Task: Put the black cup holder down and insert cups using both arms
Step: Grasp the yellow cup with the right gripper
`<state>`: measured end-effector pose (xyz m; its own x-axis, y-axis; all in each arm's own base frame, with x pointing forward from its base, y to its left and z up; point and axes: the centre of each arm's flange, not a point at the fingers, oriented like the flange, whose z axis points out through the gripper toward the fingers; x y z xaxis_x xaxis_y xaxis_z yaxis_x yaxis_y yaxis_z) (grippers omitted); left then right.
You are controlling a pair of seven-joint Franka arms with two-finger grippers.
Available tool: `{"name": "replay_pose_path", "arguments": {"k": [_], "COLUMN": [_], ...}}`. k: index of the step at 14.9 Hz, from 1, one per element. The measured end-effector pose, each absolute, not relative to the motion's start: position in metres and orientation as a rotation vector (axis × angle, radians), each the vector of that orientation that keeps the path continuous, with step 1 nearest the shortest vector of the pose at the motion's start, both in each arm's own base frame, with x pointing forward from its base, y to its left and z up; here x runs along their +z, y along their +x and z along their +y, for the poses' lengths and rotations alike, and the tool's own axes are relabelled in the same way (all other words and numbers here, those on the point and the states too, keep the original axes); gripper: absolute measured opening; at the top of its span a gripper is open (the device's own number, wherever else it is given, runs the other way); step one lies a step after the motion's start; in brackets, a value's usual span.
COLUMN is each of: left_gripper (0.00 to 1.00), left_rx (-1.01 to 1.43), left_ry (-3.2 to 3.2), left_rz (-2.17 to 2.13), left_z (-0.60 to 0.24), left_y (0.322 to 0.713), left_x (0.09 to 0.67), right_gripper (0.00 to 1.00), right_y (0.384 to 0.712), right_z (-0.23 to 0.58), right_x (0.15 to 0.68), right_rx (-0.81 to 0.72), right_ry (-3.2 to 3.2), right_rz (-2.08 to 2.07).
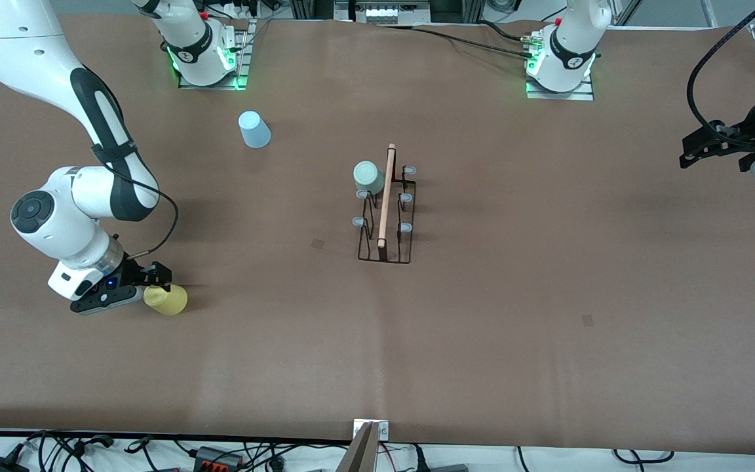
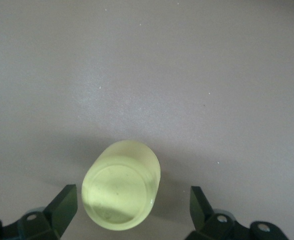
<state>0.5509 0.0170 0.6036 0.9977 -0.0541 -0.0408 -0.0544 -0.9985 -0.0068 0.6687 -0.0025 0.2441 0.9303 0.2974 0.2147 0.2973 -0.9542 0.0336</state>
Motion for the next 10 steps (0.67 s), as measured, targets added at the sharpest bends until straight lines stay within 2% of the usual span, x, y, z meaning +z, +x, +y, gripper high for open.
{"name": "replay_pose_path", "arguments": {"k": [10], "left_gripper": [1.00], "left_rx": [0.072], "left_ry": [-3.132], "left_rz": [0.085], "left_z": [0.017], "left_y": [0.552], "left_x": [0.601], "right_gripper": [1.00], "right_y": [0.670], "right_z": [0.000], "right_x": [0.233], "right_rx": [0.369], "right_ry": [3.082], "right_rz": [0.477]}}
